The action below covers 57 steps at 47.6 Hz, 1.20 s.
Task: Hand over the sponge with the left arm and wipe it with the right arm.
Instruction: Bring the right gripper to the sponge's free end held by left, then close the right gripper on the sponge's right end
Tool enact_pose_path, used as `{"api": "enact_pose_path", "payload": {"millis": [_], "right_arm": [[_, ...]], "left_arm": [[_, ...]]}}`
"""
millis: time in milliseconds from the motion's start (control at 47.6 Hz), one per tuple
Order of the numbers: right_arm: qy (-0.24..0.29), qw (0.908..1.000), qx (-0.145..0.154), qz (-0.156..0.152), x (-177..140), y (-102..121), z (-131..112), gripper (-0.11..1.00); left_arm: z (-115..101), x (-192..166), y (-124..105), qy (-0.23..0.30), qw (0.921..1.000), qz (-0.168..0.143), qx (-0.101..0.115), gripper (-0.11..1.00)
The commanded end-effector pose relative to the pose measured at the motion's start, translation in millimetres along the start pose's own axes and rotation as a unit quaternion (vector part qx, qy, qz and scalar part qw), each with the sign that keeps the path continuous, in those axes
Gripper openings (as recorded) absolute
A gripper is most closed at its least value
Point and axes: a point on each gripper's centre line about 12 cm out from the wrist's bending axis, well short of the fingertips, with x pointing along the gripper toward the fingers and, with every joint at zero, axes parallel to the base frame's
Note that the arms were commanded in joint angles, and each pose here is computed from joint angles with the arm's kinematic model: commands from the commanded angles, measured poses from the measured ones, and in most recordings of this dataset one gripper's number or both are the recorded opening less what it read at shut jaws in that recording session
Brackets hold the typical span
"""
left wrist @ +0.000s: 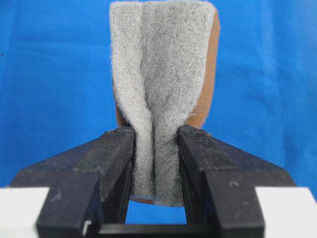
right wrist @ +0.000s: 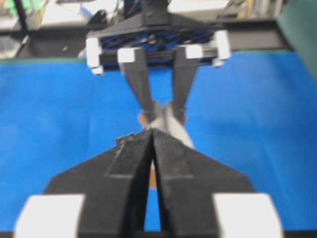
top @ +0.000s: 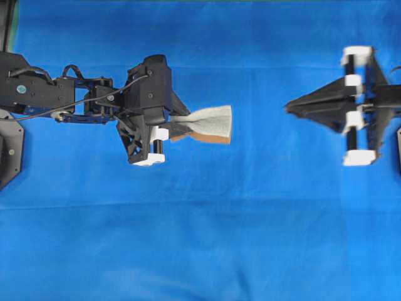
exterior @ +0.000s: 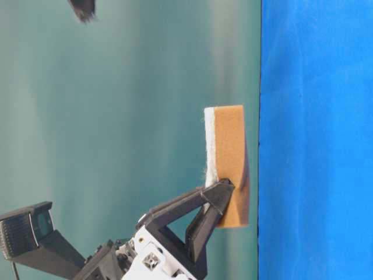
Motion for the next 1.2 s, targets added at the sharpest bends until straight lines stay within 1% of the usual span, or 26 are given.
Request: {"api": "enact_pose_path", "payload": {"millis": [0, 42, 105, 147, 189, 483, 651, 714, 883, 1009, 1177], "right_arm": [[-0.002, 1.0, 0.003, -0.001, 15.4, -0.1, 9.5, 0.27], [0.007, 1.0, 0.002, -0.002, 24.1, -0.2, 7.4, 0.41], [0.02, 0.9998, 0.002, -0.004, 36.2, -1.5, 3.3, 0.59], [0.025, 0.9997, 0.003, -0.006, 43.6, -2.5, 2.5, 0.68], [0.033, 0.9994, 0.003, -0.009, 50.7, -4.2, -0.1, 0.72], [0.097, 0.9951, 0.004, -0.017, 99.2, -9.6, -14.6, 0.74], [0.124, 0.9921, 0.005, -0.021, 119.1, -13.0, -25.8, 0.74], [0.133, 0.9909, 0.004, -0.022, 123.8, -14.0, -30.6, 0.74], [0.162, 0.9864, 0.007, -0.026, 132.8, -16.3, -45.7, 0.74], [0.186, 0.9821, 0.009, -0.027, 137.3, -17.0, -57.3, 0.74], [0.186, 0.9821, 0.006, -0.026, 138.2, -17.0, -56.5, 0.74]], "left_arm": [[11.4, -5.5, 0.4, -0.02, 0.9998, 0.001, 0.005, 0.22], [12.1, -5.6, 0.4, -0.021, 0.9998, 0.001, 0.007, 0.22], [12.3, -5.2, 0.4, -0.021, 0.9997, 0.001, 0.01, 0.22], [11.9, -4.7, 0.4, -0.02, 0.9997, 0.001, 0.011, 0.22], [12.3, -5.2, 0.4, -0.021, 0.9997, 0.001, 0.011, 0.22], [11.3, -4.7, 0.4, -0.019, 0.9997, 0.001, 0.013, 0.22], [11.0, -5.1, 0.4, -0.019, 0.9997, 0.001, 0.014, 0.22], [10.4, -5.0, 0.4, -0.018, 0.9997, 0.001, 0.015, 0.22], [10.8, -5.5, 0.4, -0.019, 0.9994, 0.001, 0.028, 0.22], [11.7, -5.1, 0.4, -0.02, 0.9994, 0.001, 0.029, 0.22], [10.9, -5.5, -1.9, -0.019, 0.9993, -0.001, 0.033, 0.22]]}}
